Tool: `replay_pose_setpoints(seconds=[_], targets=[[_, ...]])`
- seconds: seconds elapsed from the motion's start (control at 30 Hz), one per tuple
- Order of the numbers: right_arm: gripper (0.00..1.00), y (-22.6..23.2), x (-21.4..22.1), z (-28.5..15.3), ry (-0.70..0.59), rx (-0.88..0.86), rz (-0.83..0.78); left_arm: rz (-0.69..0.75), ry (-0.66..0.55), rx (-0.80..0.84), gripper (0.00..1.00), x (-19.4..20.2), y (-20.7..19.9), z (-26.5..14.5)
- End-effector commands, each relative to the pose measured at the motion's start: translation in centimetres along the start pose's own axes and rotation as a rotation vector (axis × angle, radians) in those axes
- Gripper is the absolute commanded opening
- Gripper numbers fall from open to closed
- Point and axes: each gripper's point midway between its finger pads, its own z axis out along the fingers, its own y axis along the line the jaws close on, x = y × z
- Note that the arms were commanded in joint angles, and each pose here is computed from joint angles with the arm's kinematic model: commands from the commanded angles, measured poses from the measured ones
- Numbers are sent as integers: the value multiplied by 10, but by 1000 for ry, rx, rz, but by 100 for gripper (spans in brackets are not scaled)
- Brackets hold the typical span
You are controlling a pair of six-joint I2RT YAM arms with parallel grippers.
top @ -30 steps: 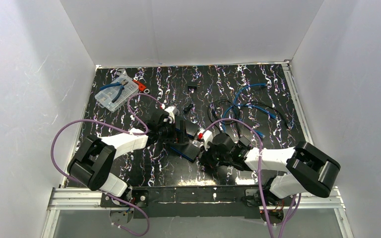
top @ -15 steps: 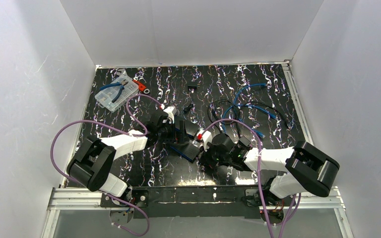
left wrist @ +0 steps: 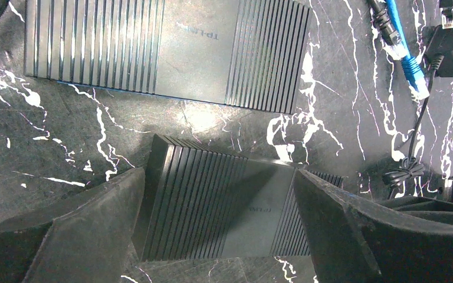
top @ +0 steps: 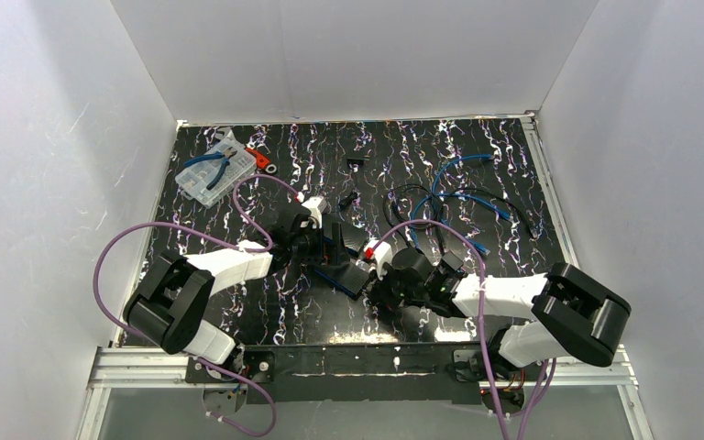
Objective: Insert the plug into the switch port
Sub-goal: Insert the power into the switch port.
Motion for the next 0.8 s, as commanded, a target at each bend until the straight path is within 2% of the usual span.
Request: replay_pose_setpoints(seconds=[0.0,0.77], targets=[[1,-3,-36,-3,-130,27,-38,-35,170,-45,98,51,17,-4],[1,-14,-33,-2,-119,97,-42,-31,174,-57,98,52,20,-3]])
